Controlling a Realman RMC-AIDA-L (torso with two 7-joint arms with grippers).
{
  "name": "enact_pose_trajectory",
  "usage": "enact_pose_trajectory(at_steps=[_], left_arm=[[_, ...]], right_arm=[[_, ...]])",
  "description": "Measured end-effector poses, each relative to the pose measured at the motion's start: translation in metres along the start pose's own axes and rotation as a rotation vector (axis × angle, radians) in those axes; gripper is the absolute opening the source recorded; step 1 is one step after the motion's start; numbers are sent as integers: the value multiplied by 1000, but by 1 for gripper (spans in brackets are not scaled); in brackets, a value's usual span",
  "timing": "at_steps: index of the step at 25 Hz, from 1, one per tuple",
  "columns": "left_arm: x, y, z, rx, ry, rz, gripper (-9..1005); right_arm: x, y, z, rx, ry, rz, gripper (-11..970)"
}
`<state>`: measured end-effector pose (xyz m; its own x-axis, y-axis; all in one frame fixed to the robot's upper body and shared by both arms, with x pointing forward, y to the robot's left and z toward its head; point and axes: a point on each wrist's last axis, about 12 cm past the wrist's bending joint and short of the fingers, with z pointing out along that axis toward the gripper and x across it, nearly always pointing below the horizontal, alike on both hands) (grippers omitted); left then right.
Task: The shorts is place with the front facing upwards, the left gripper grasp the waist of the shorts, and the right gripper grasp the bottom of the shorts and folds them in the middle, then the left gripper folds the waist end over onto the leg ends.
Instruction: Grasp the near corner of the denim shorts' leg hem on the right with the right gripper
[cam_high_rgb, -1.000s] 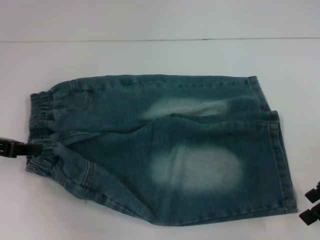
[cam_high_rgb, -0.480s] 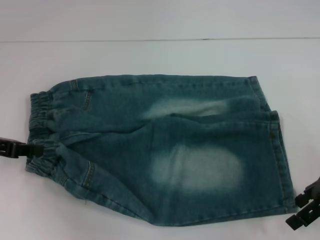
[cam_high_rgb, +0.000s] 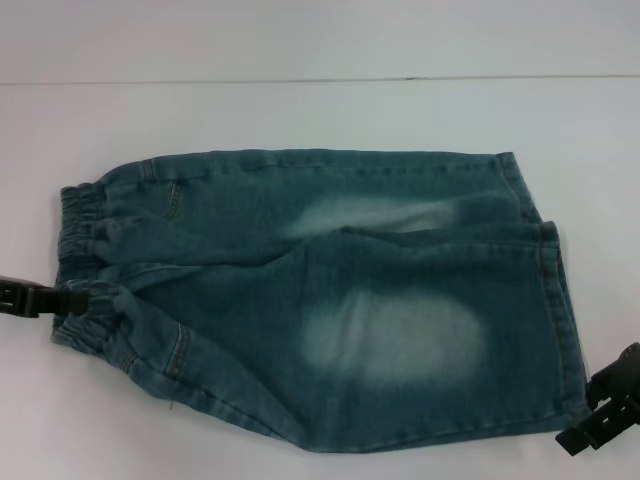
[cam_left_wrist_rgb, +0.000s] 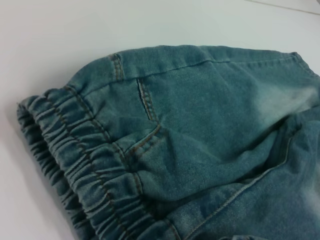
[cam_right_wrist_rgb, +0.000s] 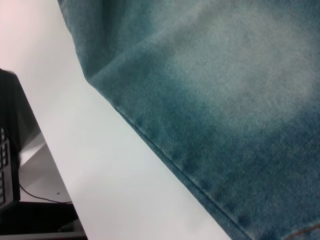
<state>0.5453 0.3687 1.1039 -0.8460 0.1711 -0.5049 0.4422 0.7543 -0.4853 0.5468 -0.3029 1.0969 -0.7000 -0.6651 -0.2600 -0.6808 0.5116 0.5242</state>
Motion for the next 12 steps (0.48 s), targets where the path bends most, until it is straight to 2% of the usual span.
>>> enact_pose_trajectory(at_steps=[3,8,12], left_arm=[[1,0,0,0,-2,-3,48],[0,0,0,1,-3,-1,48],[-1,0,0,2,-2,1,48]], right_arm=[[-1,-1,0,7,-3,-4,882],[-1,-1,0,13,-6,-4,708],[-1,-2,-1,17,-10,-2,512]])
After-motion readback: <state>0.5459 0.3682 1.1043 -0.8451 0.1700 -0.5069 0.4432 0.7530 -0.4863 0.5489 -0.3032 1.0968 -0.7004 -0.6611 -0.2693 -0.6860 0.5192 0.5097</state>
